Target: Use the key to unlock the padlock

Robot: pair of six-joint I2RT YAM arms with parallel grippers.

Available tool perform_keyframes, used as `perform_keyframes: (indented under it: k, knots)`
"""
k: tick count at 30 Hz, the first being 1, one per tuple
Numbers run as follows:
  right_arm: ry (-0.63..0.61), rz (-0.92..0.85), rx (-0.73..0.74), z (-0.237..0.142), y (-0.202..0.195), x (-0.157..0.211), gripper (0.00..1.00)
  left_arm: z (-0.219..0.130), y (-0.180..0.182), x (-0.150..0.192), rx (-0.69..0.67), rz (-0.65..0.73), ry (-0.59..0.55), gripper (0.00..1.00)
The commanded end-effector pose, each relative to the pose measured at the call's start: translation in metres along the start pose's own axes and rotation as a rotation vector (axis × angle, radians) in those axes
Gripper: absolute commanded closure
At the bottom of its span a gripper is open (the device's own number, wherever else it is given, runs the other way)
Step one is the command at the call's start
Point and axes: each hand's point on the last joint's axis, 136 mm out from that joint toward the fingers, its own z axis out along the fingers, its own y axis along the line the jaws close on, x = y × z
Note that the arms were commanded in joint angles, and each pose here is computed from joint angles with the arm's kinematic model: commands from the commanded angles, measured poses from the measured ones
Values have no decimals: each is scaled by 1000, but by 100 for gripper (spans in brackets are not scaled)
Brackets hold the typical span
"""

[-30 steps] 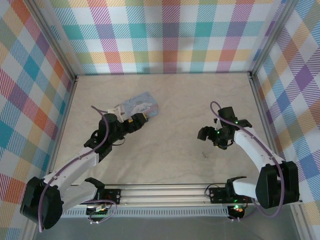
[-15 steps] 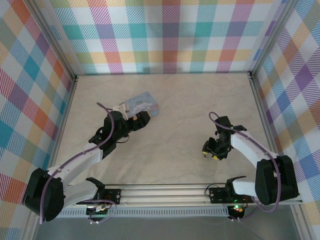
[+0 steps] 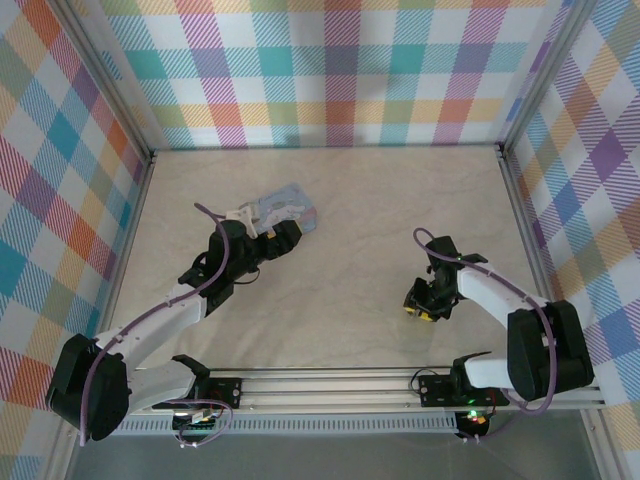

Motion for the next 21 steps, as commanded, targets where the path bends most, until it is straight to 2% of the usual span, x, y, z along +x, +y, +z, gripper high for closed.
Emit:
perform_keyframes:
  k: [1,12,21]
  knots:
    - [25,9,-1,5,1,5,66,0,-13,-7,19,25,-12,4]
    - [67,14,26,14,-1,11,76,1,-13,-7,13,34,-9,3]
    - [54,7,14,18,4,6,82,2,-15,-9,14,45,-3,3]
